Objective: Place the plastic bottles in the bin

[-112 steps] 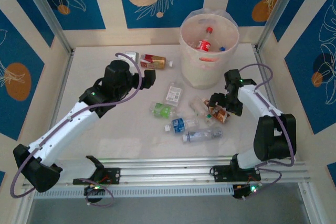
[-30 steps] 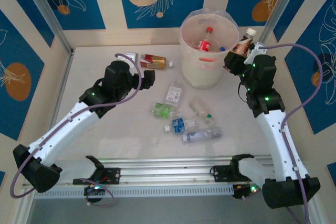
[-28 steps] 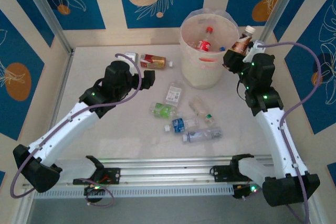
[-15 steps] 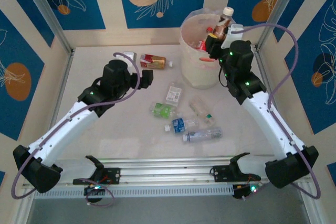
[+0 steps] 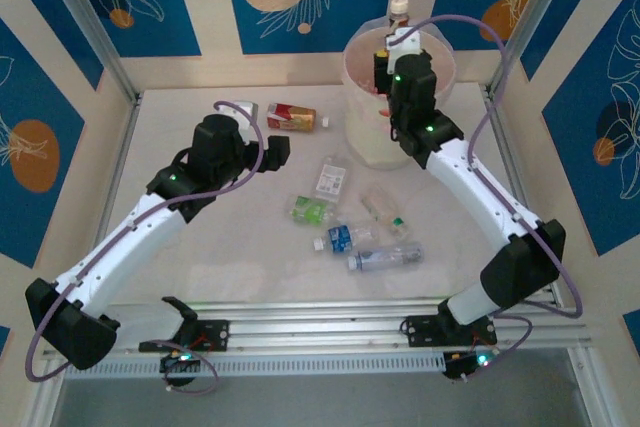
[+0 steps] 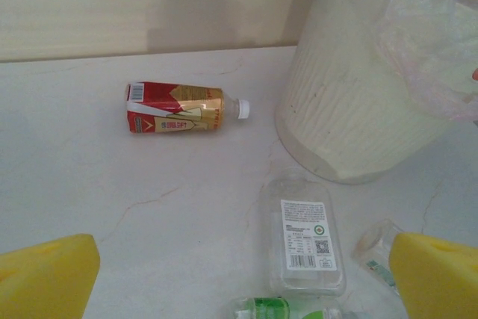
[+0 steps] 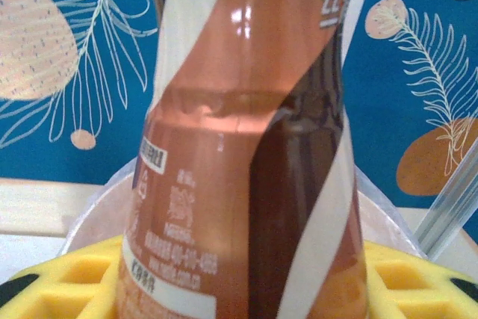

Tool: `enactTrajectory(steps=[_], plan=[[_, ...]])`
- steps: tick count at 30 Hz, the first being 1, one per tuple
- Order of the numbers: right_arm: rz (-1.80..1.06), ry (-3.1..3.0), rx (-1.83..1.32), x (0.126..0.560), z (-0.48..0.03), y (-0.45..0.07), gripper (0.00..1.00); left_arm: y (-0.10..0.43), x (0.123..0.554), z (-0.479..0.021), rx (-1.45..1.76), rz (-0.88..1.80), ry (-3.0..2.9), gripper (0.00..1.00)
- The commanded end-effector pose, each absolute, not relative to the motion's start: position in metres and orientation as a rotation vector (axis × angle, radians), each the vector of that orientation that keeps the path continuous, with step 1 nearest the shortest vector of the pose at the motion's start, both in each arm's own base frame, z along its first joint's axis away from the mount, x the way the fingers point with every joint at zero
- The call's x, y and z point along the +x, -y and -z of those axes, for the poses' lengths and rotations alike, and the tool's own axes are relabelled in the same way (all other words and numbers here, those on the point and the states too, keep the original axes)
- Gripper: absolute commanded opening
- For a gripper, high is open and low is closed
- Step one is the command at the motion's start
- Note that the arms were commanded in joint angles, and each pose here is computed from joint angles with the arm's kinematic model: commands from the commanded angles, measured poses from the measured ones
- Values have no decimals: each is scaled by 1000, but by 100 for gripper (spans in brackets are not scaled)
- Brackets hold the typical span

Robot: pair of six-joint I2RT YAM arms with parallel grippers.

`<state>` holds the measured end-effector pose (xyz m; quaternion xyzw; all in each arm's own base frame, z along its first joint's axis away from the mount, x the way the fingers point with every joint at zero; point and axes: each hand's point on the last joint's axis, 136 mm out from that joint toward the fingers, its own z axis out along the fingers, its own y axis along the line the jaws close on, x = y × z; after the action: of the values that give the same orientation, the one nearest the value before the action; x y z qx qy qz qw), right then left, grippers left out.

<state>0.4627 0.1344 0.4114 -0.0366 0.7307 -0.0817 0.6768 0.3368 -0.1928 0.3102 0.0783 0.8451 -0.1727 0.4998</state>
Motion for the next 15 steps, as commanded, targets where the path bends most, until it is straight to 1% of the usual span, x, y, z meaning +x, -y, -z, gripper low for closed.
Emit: enactTrajectory(steps=[1,8,14,15], plan=[[302,-1525,-74,463,-448,-133,42,187,335,-317,170,434,-2020,100],[381,-1584,-128,478,-422,-146,43,187,333,-318,168,445,-2017,99],[399,-1665,-80,487,-399,-135,45,185,332,-319,172,433,-2020,99],[413,-1674,-62,488,-396,-130,47,185,332,-319,171,429,-2023,99]])
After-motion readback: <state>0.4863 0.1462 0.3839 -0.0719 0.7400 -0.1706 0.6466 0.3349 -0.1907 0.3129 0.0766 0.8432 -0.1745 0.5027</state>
